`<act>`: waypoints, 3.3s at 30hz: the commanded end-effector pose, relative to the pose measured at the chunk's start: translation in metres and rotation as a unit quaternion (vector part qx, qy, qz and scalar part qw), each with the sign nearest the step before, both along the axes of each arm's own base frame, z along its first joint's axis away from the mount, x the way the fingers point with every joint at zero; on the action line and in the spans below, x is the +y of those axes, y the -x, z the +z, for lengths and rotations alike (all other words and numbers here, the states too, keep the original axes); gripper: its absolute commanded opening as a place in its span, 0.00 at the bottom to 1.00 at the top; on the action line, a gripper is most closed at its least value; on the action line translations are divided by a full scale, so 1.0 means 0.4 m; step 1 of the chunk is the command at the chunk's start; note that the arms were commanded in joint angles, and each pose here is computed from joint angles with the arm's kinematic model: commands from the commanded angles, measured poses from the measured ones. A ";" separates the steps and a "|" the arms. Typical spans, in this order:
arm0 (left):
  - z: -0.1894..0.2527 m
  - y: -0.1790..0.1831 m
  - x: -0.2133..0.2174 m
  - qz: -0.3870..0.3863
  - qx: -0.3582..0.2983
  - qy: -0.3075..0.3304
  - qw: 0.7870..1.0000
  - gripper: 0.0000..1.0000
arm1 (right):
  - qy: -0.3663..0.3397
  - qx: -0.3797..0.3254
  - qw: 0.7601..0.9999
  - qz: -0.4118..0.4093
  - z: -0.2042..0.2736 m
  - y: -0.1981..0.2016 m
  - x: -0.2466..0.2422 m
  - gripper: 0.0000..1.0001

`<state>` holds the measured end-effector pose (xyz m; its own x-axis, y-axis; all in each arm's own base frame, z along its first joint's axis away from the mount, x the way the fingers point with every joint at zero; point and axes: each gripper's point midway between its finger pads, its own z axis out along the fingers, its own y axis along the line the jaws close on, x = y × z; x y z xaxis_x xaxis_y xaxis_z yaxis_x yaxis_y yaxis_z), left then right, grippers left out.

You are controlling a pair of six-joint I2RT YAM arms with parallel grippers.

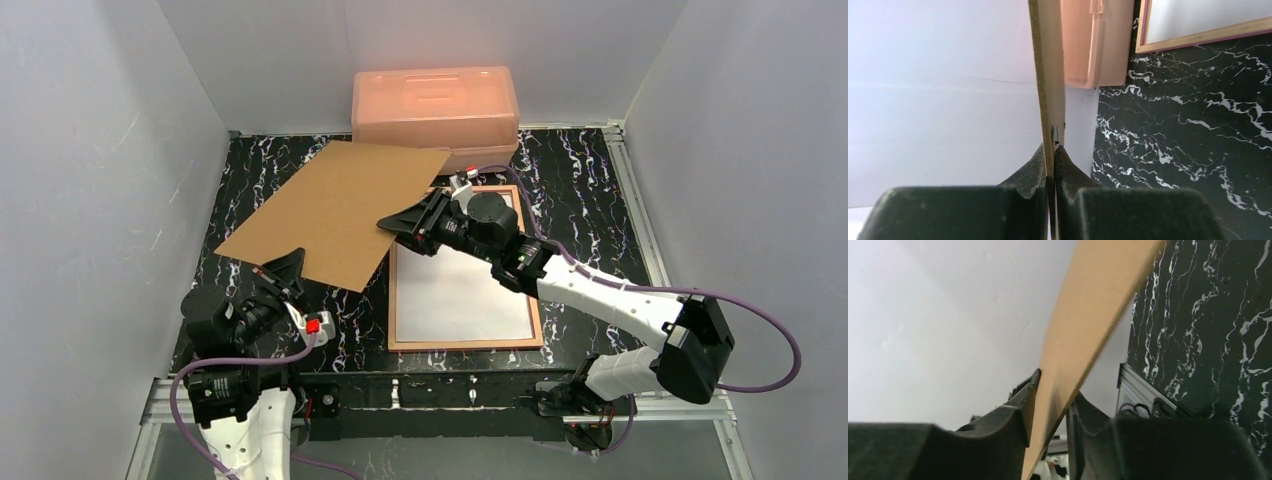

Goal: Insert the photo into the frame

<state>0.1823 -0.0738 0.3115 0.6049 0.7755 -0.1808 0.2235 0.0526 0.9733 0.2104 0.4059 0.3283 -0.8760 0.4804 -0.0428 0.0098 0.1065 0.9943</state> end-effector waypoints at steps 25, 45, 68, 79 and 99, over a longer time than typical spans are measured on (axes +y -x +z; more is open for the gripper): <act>0.062 0.106 -0.071 -0.076 0.046 0.005 0.996 0.00 | 0.328 -0.746 0.548 0.188 0.046 0.106 -0.301 0.96; 0.067 0.143 -0.084 -0.093 0.074 -0.003 0.993 0.00 | 0.359 -0.801 0.427 0.218 -0.071 0.130 -0.124 0.62; 0.241 0.011 0.003 0.038 0.052 0.185 0.981 0.95 | 0.396 -0.727 0.560 0.030 0.145 0.089 -0.152 0.01; 0.340 -0.102 0.164 0.232 0.108 0.448 0.856 0.98 | 0.392 -0.581 0.712 0.051 0.224 0.070 -0.119 0.01; -0.009 -0.091 0.063 0.237 0.420 0.402 0.778 0.95 | 0.148 -0.276 0.932 0.183 0.061 -0.108 -0.305 0.01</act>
